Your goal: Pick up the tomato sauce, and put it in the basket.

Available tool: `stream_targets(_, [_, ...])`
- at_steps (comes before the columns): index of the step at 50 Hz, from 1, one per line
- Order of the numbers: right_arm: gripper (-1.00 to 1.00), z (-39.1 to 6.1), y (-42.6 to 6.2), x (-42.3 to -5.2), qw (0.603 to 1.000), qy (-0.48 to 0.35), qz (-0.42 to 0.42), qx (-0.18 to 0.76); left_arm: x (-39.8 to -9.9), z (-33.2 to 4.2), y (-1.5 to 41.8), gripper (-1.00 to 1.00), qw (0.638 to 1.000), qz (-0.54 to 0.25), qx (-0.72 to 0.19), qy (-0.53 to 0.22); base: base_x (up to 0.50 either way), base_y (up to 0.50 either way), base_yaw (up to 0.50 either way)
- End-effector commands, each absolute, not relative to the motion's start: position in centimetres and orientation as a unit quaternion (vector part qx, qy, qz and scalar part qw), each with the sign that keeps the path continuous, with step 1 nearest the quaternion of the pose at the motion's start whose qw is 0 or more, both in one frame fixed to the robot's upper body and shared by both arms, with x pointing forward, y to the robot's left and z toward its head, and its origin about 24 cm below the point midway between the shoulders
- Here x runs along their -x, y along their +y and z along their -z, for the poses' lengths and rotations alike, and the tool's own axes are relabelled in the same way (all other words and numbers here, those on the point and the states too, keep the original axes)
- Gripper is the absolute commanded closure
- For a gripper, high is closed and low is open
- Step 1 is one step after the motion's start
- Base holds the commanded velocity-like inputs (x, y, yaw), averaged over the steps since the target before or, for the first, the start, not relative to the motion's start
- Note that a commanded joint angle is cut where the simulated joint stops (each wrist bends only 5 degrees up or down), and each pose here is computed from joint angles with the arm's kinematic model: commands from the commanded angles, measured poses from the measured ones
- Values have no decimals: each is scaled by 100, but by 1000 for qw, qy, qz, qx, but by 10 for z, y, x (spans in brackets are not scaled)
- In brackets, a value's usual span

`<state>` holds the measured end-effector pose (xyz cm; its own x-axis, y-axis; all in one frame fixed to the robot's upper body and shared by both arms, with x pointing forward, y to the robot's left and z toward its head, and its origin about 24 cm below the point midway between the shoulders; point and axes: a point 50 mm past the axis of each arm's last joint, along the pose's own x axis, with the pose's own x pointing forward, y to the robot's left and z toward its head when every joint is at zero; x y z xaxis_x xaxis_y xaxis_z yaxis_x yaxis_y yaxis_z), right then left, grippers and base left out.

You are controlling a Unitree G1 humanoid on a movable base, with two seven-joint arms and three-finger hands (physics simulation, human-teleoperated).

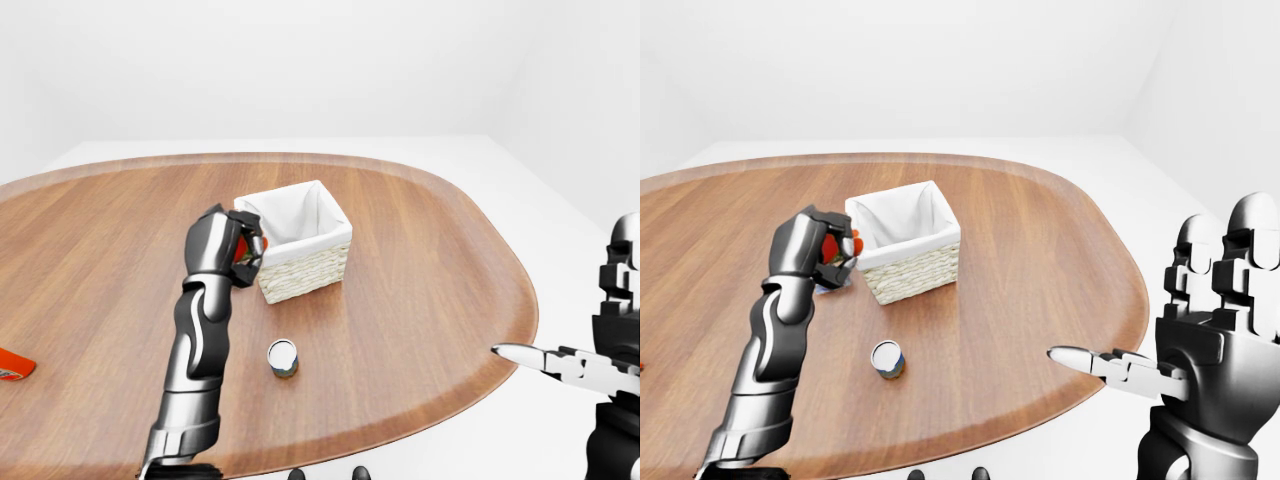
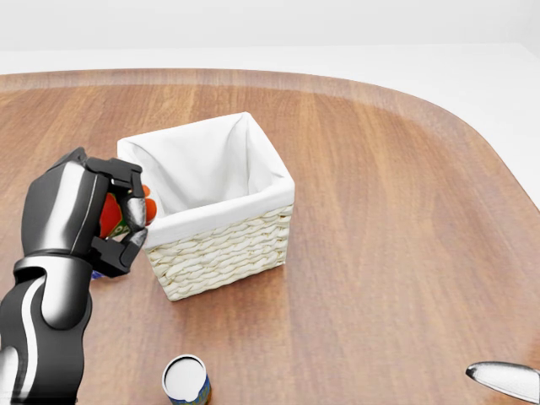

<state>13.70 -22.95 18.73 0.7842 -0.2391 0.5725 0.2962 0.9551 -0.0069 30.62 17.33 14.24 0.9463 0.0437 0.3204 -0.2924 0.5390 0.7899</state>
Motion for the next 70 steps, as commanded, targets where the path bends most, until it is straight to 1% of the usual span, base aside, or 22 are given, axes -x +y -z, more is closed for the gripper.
stream_targets(1, [-100,-188,-230,-137,942,-299,142,48,-328,-239,136,100,849,-71,-447,-273,0,0,0])
stream_targets(6, [-100,-188,-231,-136,943,-298,142,47,-354,-265,132,100,840,-89,-454,-283,0,0,0])
stream_targets(10, [-100,-188,-231,-136,942,-299,143,46,-381,-282,133,100,856,-121,-423,-271,0,0,0])
stream_targets(11, [-100,-187,-231,-137,943,-297,142,46,-388,-283,134,100,846,-133,-443,-264,0,0,0])
stream_targets(15, [-100,-187,-230,-137,943,-297,142,45,-411,-287,133,100,849,-159,-451,-226,0,0,0])
stream_targets(20, [-100,-184,-230,-139,946,-290,141,42,-425,-285,133,100,837,-199,-474,-187,0,0,0])
stream_targets(21, [-100,-184,-230,-139,946,-289,140,41,-426,-285,131,100,823,-207,-495,-188,0,0,0])
stream_targets(22, [-100,-183,-231,-139,946,-288,140,41,-427,-283,131,100,822,-207,-498,-182,0,0,0])
stream_targets(23, [-100,-183,-232,-139,946,-288,141,39,-428,-279,129,100,801,-204,-532,-182,0,0,0])
stream_targets(25, [-100,-183,-231,-140,947,-288,141,39,-429,-272,129,100,803,-196,-537,-168,0,0,0])
stream_targets(27, [-100,-181,-230,-141,948,-284,139,38,-428,-268,128,100,777,-204,-568,-178,0,0,0])
stream_targets(28, [-100,-181,-230,-142,948,-282,139,38,-430,-259,128,100,788,-187,-566,-158,0,0,0])
stream_targets(32, [-100,-181,-232,-141,948,-284,140,36,-428,-240,122,100,737,-181,-628,-172,0,0,0])
stream_targets(33, [-100,-182,-231,-141,948,-285,140,36,-429,-237,123,100,749,-174,-619,-159,0,0,0])
stream_targets(37, [-100,-181,-232,-141,948,-283,139,34,-429,-228,118,100,731,-148,-649,-150,0,0,0])
stream_targets(40, [-100,-179,-232,-141,949,-280,139,33,-430,-226,114,100,737,-120,-653,-129,0,0,0])
stream_targets(41, [-100,-180,-231,-141,949,-282,140,33,-430,-228,110,100,719,-118,-671,-141,0,0,0])
stream_targets(46, [-100,-179,-232,-141,950,-278,140,32,-430,-218,107,100,693,-85,-706,-123,0,0,0])
stream_targets(48, [-100,-177,-232,-144,951,-275,138,31,-430,-217,104,100,704,-83,-694,-122,0,0,0])
stream_targets(49, [-100,-178,-231,-143,951,-276,139,32,-430,-215,103,100,695,-79,-704,-124,0,0,0])
stream_targets(55, [-100,-179,-232,-141,949,-280,140,33,-428,-198,102,100,690,-67,-712,-116,0,0,0])
stream_targets(70, [-100,-184,-232,-137,945,-292,141,36,-425,-183,101,100,696,-60,-708,-108,0,0,0])
